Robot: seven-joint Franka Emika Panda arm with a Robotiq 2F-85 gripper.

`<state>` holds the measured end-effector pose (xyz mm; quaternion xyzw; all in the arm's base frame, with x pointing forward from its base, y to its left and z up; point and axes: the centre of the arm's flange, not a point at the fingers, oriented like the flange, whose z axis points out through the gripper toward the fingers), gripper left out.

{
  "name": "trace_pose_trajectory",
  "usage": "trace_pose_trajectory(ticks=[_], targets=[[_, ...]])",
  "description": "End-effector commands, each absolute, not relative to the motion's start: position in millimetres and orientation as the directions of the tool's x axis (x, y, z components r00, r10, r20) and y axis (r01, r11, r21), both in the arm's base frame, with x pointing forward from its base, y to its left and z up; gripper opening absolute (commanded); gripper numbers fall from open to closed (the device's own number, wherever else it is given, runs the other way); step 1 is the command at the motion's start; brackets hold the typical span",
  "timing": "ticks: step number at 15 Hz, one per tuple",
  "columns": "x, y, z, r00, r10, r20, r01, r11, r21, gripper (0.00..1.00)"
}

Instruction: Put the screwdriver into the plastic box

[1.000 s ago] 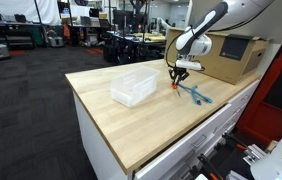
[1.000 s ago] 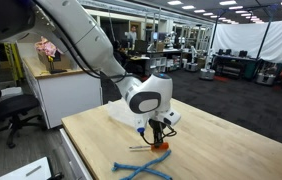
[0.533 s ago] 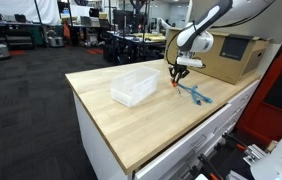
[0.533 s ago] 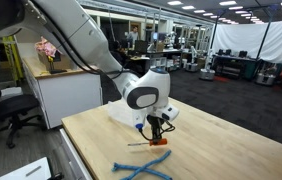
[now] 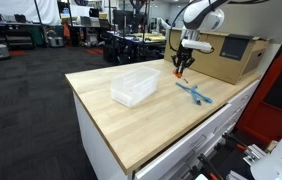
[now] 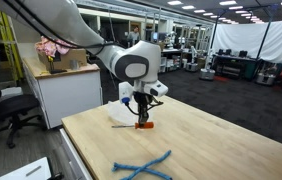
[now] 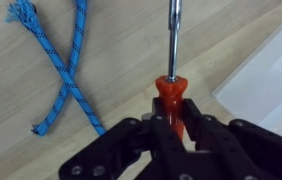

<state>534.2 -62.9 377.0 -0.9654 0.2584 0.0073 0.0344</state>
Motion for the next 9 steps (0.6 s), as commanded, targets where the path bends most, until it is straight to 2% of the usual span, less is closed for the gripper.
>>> trace_pose_trajectory(ticks=[1,5,9], targets=[[517.7,-24.7,423.0,0.864,-0.499,-0.073,-0.503,-0.846,-0.176,0.06],[513.2,34.5,451.0,0.870,-0.488,-0.073,-0.487,-0.824,-0.289,0.06],[520.1,95.6,460.8,0.875,-0.479,-0.071,-0.480,-0.837,-0.262,0.06]])
